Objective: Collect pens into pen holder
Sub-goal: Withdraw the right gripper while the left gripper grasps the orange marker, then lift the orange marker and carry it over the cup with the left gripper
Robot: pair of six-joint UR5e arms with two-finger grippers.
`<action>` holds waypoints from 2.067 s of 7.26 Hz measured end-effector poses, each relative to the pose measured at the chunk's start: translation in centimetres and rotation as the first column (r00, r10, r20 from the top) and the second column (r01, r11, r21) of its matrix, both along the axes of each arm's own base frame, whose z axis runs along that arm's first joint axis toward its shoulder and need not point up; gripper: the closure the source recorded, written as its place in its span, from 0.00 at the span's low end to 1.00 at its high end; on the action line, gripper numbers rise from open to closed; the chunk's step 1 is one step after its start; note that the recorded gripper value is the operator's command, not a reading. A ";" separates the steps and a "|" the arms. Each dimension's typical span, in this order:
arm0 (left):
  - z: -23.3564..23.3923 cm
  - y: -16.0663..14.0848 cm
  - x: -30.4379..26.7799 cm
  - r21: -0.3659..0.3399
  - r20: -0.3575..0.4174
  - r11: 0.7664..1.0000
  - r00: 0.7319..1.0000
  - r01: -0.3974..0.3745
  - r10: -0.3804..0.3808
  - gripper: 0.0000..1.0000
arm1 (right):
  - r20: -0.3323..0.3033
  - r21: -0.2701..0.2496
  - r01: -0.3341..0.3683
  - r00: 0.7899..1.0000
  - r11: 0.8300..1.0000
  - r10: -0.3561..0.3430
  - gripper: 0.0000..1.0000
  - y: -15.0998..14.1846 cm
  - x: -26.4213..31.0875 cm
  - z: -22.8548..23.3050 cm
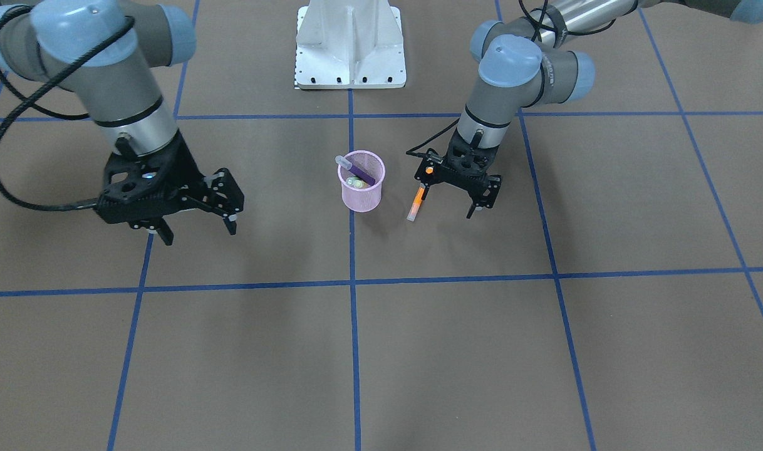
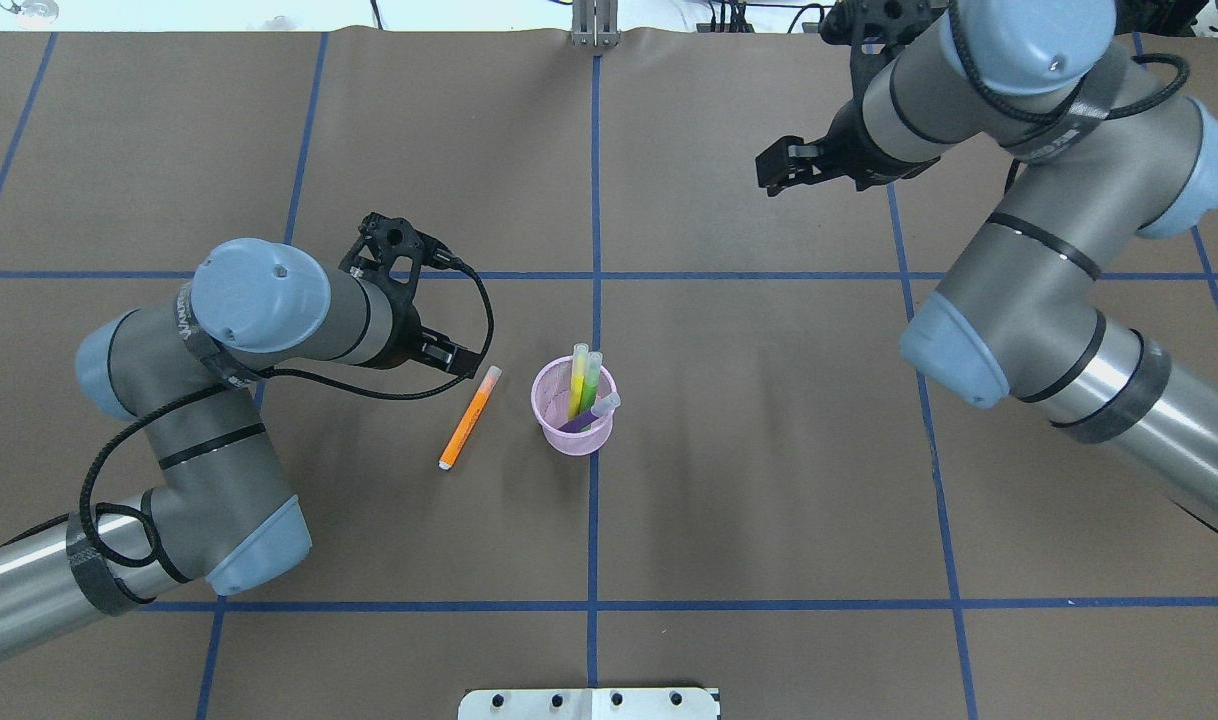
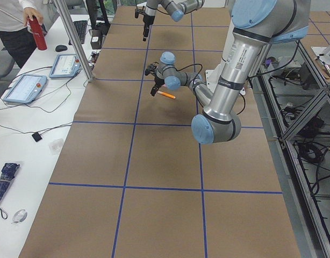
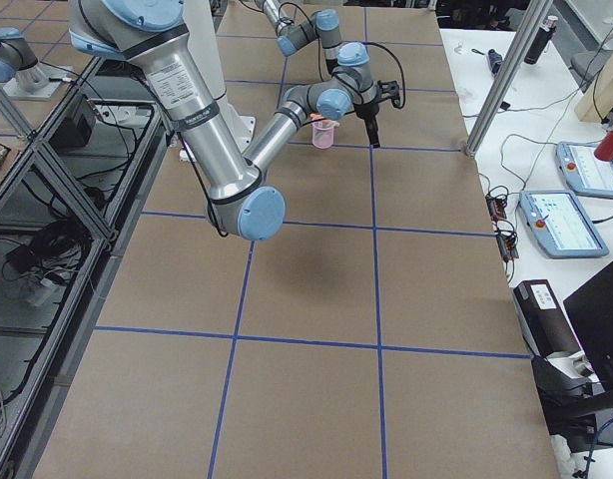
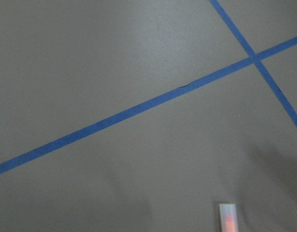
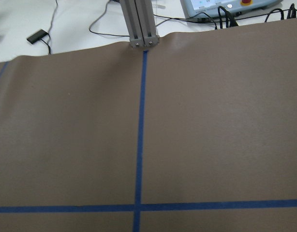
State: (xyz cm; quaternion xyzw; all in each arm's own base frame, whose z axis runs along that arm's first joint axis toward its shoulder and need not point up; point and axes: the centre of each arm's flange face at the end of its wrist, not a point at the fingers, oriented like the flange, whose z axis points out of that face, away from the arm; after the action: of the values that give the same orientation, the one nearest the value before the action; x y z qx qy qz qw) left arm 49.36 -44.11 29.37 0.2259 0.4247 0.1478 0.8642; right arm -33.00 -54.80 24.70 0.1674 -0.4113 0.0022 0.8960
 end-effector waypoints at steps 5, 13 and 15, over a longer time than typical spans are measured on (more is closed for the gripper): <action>0.1 3.3 3.5 0.002 0.004 0.998 0.998 -0.069 0.069 0.40 | -0.021 0.015 0.044 0.999 0.999 -0.043 0.00 -0.6 3.2 2.6; 0.4 2.7 6.0 -0.009 0.028 0.997 0.996 -0.082 0.082 0.54 | -0.025 0.011 0.038 0.999 0.999 -0.038 0.00 -0.8 3.7 3.0; 0.6 2.8 6.0 -0.011 0.030 0.996 0.996 -0.083 0.084 0.81 | -0.025 0.011 0.038 0.999 0.999 -0.038 0.00 -0.8 3.7 3.0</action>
State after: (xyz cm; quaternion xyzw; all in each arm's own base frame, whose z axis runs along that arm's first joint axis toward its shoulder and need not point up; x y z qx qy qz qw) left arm 55.39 -41.30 29.99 0.2015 0.4213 0.1851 0.8646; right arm -29.33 -55.58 27.74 0.1644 -0.4032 -0.0193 0.9000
